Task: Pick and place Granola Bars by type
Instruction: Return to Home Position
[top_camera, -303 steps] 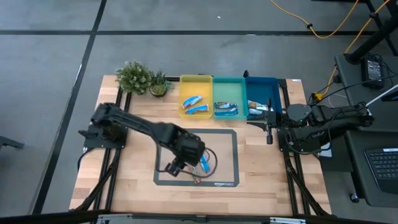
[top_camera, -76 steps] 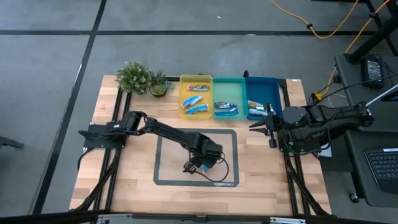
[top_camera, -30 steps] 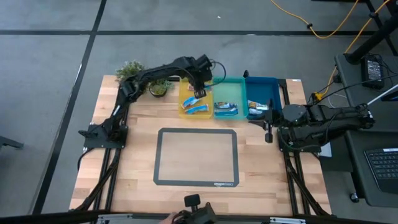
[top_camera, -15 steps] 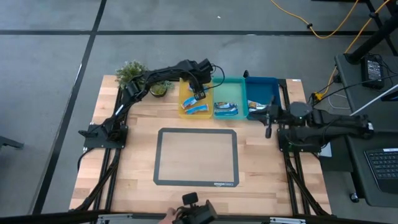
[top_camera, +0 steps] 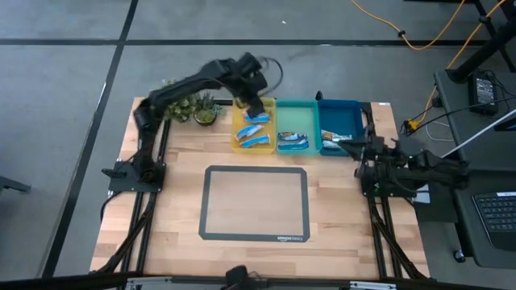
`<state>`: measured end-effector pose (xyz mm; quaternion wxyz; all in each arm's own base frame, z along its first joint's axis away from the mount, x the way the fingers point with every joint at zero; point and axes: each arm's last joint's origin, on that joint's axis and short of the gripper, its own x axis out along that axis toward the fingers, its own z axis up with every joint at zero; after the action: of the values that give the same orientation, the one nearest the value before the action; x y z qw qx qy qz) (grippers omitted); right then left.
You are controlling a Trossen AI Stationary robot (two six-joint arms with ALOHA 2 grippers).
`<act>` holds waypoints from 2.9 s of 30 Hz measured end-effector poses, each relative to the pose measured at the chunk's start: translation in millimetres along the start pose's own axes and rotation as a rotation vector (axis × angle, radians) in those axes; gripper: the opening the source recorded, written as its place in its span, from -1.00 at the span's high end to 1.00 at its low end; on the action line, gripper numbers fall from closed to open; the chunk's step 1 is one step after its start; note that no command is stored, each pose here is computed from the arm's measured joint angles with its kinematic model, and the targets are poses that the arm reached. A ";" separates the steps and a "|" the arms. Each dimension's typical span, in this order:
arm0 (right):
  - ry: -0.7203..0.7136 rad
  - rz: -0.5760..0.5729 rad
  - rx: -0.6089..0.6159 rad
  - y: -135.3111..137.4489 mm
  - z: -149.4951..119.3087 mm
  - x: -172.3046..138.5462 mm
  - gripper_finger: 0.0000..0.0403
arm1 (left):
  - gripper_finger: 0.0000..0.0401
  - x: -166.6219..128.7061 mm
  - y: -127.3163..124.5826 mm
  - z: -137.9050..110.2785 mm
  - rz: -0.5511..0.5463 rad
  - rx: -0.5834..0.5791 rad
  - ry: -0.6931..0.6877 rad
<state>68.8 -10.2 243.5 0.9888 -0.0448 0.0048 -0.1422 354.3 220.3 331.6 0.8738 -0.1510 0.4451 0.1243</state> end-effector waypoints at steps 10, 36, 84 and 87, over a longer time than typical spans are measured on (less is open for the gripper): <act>-0.021 -0.084 0.059 -1.9 -7.3 -0.9 0.76 | 0.29 -149.6 -54.1 -5.4 -0.127 0.161 -0.434; -0.036 -0.127 0.100 -0.3 -19.6 6.3 0.76 | 0.99 -73.8 -76.7 -336.8 -0.499 -0.146 -1.373; 0.045 -0.110 0.198 0.9 -27.9 6.2 0.76 | 0.99 -33.4 -86.2 -362.2 -0.171 0.087 -0.981; 0.045 -0.082 0.184 1.7 -27.8 6.2 0.76 | 1.00 -33.3 -86.4 -362.2 -0.174 0.089 -0.979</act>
<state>74.7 -12.8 215.6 0.9818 0.0490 0.0124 -0.1832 97.4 2.1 169.8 0.9930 -0.0740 -0.0269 0.0881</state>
